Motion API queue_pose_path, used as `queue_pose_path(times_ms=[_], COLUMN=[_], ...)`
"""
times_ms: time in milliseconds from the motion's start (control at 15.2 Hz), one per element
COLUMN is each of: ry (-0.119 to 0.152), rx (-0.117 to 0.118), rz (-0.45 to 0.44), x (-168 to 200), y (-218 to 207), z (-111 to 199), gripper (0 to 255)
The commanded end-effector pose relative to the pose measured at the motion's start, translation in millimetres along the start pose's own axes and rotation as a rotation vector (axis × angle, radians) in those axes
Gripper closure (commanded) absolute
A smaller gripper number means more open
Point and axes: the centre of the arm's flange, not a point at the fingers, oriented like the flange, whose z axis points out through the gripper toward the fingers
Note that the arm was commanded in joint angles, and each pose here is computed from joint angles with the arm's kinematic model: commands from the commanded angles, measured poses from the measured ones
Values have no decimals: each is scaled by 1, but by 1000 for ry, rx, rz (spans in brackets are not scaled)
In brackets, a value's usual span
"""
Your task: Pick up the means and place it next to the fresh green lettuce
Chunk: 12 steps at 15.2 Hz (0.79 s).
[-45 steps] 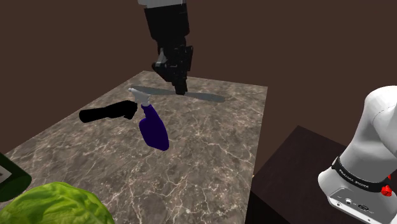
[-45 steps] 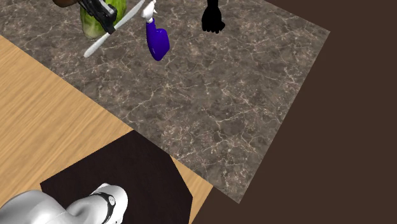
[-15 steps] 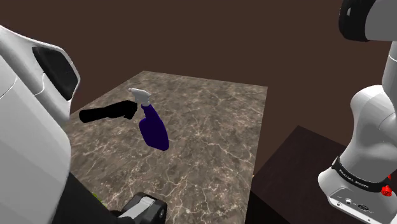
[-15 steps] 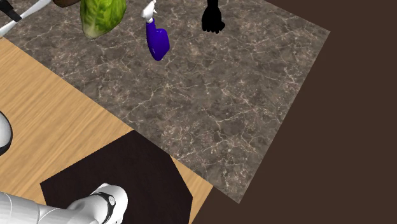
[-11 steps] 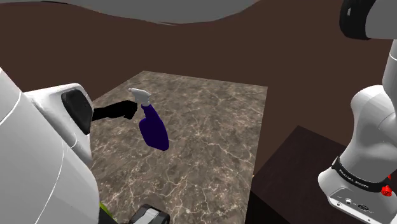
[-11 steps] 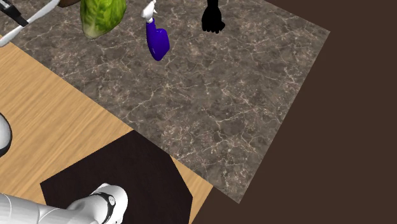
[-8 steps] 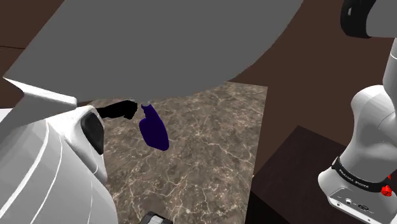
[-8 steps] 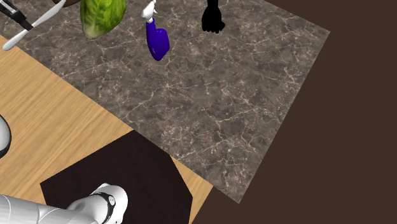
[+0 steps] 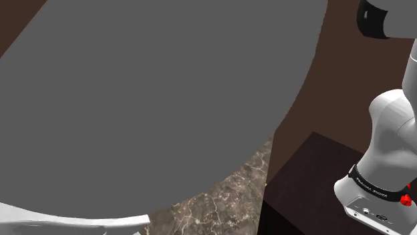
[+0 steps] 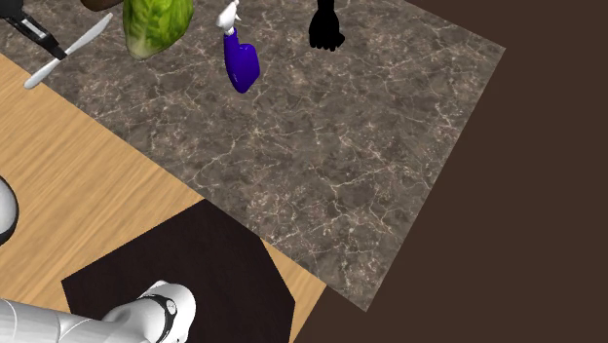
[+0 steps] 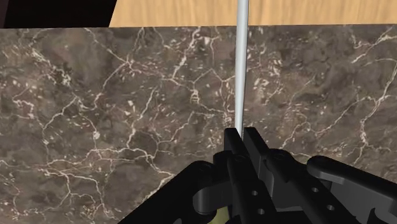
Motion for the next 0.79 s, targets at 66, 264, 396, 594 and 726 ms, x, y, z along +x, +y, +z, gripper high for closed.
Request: queue_pose_path(times_ms=[66,264,396,594,726], ry=[0,0,0,0,0], rx=[0,0,0,0,0], rz=[0,0,0,0,0], x=[1,1,2,3,3], y=[1,1,1,1,1], z=[16,32,42,58,68], gripper=[255,255,255,255,255])
